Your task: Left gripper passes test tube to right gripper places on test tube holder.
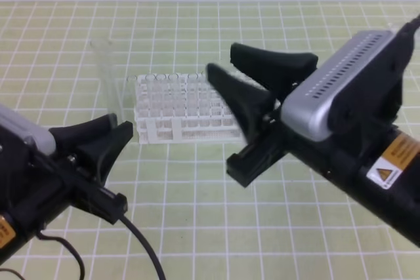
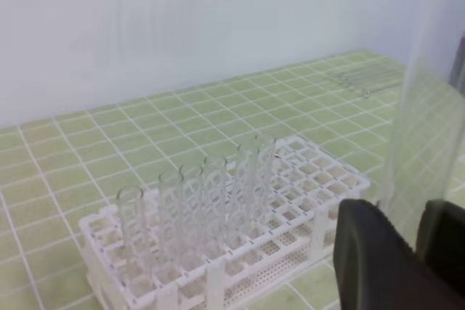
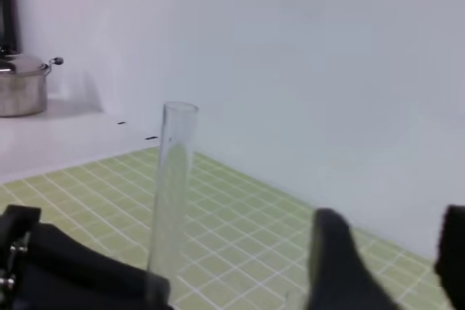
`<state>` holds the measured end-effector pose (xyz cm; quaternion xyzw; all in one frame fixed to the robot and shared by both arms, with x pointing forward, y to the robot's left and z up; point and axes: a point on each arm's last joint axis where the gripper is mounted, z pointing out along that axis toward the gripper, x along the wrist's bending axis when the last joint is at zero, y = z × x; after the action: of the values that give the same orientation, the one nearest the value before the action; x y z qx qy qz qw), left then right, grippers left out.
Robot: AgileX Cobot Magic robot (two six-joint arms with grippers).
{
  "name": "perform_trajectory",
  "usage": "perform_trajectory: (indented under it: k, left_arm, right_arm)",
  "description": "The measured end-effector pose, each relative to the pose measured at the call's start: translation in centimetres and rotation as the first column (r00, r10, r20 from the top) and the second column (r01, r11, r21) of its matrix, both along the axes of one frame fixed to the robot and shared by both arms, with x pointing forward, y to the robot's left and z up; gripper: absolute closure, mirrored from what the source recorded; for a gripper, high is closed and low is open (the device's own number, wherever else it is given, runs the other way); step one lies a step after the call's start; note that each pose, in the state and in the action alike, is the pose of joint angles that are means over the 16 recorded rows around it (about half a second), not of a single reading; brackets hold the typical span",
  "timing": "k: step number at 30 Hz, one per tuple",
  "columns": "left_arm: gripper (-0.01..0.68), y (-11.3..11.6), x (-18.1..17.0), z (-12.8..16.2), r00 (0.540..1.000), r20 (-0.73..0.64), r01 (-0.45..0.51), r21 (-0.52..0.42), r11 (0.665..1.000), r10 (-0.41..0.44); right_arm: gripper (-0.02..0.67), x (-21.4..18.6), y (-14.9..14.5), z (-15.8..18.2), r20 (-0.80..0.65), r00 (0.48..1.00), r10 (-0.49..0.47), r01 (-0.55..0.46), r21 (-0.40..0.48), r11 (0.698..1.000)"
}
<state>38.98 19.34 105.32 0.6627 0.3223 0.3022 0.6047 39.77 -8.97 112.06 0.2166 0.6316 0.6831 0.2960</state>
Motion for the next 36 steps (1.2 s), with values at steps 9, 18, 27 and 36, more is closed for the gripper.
perform_trajectory:
  k: [9, 18, 27, 36]
  left_arm:
    - [0.668, -0.1, 0.0, 0.0, 1.000, 0.020, 0.013, 0.018, 1.000, -0.013]
    - [0.667, -0.2, 0.1, -0.1, 1.000, 0.018, 0.014, 0.021, 1.000, -0.014]
    - [0.668, -0.4, 0.3, -0.1, 0.999, 0.027, 0.021, 0.008, 1.000, -0.021]
    - [0.670, -0.6, 0.4, 0.2, 0.999, 0.041, 0.029, -0.043, 0.999, -0.027]
  right_arm:
    - [0.608, 0.0, 3.1, 0.5, -0.012, 0.996, 0.084, -0.084, 0.034, 0.996]
    - [0.605, 0.8, 5.5, 0.8, -0.043, 0.991, 0.129, -0.126, 0.076, 0.989]
    - [0.605, 1.0, 6.2, 0.9, -0.051, 0.987, 0.153, -0.146, 0.108, 0.983]
    - [0.605, 1.6, 7.2, 0.6, -0.054, 0.986, 0.156, -0.149, 0.113, 0.982]
